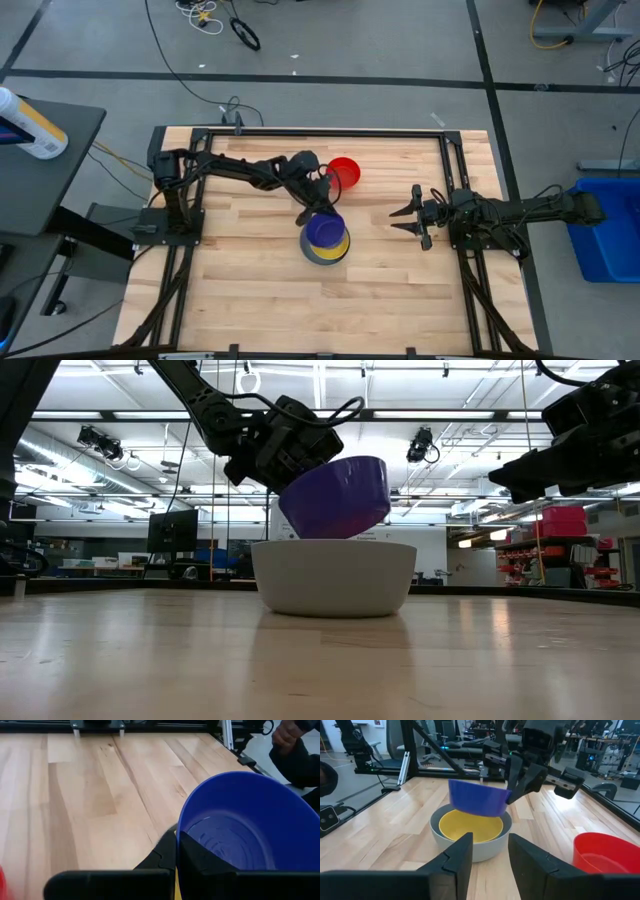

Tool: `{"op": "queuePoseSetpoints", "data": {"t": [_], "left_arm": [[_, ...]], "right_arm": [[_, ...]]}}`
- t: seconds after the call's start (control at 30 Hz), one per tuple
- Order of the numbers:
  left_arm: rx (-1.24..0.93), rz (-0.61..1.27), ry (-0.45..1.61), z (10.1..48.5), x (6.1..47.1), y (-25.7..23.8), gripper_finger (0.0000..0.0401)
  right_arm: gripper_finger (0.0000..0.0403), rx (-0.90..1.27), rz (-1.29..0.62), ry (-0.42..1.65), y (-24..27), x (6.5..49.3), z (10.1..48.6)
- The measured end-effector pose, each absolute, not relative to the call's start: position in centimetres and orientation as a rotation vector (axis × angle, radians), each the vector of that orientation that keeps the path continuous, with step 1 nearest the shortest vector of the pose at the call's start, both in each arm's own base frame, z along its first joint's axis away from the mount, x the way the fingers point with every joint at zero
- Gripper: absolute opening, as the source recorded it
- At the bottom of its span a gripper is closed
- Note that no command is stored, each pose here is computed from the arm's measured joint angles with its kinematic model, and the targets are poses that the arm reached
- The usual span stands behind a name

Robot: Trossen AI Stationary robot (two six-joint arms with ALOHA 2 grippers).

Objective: Nest bowls inside each other
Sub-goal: Stack the dark blue bowl on the yellow bowl

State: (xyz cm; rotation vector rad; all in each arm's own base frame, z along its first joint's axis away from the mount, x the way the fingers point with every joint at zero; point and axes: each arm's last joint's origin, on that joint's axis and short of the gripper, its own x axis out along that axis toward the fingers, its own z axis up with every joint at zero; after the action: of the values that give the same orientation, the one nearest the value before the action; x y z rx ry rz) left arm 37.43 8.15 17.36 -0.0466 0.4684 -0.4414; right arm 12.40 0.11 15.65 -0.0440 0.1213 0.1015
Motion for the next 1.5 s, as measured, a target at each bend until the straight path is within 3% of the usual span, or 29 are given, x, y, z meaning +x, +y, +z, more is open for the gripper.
{"op": "queuePoseSetpoints", "data": {"t": [0.33,1.17,1.5], "left_arm": [[-0.055,-0.433,0.513,17.3,37.4,8.0,0.0005],[0.002,-0.419,0.612,18.2,38.1,7.2,0.0005],[-0.027,-0.48,0.702,16.0,41.3,7.2,0.0005]], "right_arm": [[0.0125,-0.052,0.102,0.121,0.1,12.4,15.7],[0.0173,-0.052,0.102,0.121,0.1,12.4,15.6],[0.0192,-0.033,0.124,0.137,0.2,12.3,15.5]]}}
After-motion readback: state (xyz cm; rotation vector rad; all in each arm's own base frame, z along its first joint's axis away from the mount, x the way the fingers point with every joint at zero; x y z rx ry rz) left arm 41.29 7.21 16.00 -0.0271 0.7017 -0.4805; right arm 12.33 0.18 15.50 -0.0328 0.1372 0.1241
